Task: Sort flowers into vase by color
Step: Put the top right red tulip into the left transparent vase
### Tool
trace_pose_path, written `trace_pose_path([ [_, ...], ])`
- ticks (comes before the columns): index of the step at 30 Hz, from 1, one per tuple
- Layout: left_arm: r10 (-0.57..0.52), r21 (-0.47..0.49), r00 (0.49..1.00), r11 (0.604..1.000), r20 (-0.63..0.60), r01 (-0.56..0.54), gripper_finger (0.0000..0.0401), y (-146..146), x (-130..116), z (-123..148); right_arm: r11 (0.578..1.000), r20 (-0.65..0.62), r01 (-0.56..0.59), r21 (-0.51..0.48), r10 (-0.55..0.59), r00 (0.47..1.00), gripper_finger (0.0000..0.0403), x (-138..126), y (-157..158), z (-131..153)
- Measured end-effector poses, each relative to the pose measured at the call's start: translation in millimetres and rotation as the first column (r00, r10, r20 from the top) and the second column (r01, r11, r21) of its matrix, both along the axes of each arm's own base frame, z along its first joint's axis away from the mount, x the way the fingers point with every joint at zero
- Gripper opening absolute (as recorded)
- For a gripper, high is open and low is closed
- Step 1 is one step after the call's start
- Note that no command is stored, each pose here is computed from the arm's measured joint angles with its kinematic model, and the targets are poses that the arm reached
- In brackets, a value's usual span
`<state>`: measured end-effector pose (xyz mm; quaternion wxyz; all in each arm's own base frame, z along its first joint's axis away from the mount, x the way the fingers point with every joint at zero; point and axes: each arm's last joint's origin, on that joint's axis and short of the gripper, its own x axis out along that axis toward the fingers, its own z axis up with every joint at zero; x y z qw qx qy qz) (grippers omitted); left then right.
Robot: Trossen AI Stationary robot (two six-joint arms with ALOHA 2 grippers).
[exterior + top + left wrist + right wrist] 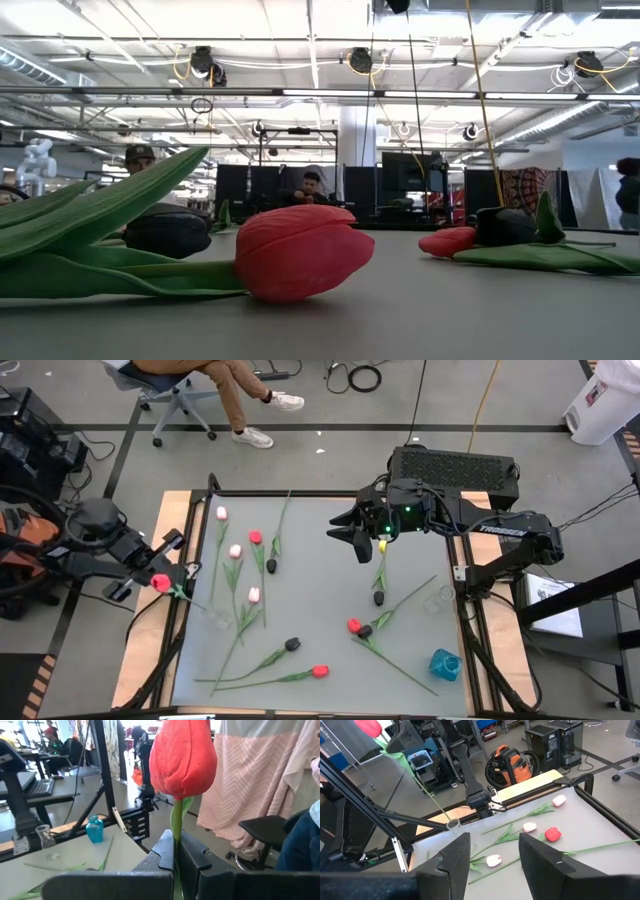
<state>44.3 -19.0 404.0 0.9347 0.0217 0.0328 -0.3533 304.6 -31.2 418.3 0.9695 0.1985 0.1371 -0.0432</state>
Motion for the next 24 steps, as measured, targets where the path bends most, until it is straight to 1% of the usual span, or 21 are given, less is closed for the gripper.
trace_pose_path([
  [17, 0.004, 0.007, 0.999, 1.0, -0.051, -0.003, 0.0005, 0, 11, -18, 1.0, 0.0, 0.0, 0.0, 0.0, 1.0, 0.016, 0, 0, 0],
  [24, 0.014, 0.027, 0.999, 1.0, -0.037, -0.013, 0.0005, 0, 11, -18, 1.0, 0.0, 0.0, 0.0, 0.0, 1.0, 0.016, 0, 0, 0],
])
